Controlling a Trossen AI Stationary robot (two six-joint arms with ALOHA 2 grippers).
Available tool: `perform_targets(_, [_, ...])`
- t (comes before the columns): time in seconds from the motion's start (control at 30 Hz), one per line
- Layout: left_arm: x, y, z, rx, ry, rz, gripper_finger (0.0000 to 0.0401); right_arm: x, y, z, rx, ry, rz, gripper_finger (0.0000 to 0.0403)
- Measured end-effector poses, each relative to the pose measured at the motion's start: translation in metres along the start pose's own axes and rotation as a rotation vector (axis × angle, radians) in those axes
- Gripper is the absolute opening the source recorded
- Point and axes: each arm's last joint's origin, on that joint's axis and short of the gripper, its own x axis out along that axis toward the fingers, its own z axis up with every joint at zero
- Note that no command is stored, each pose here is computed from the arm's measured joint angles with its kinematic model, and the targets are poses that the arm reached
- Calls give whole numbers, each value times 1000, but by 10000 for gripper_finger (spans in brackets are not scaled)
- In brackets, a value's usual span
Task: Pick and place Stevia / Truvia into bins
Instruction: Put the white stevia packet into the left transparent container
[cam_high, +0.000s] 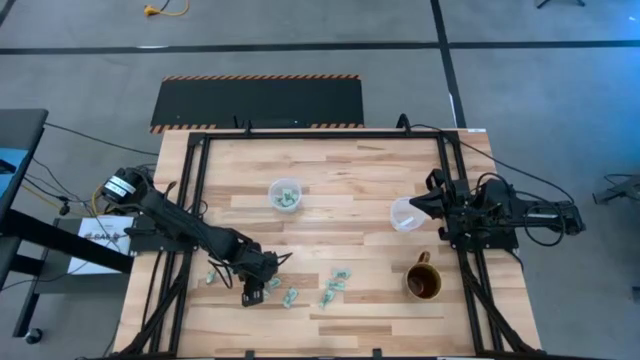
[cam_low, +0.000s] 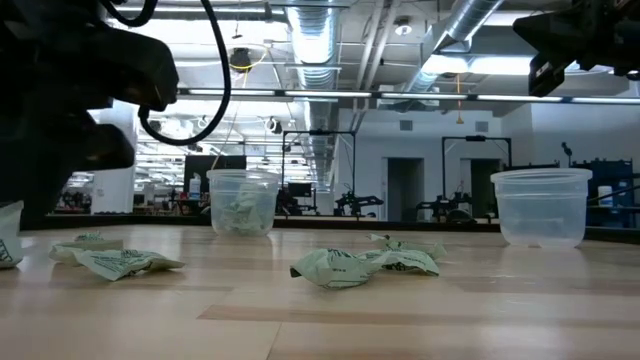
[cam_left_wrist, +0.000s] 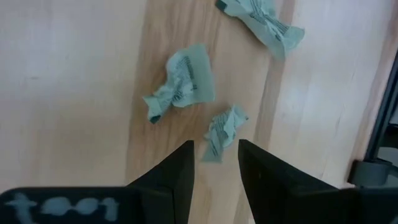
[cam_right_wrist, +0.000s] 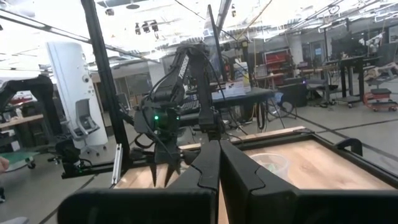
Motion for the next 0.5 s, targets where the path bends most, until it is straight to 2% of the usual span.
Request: perform_targets(0.5, [2, -8, -6, 70, -21, 16, 112, 0, 0, 0, 0, 0, 0, 0])
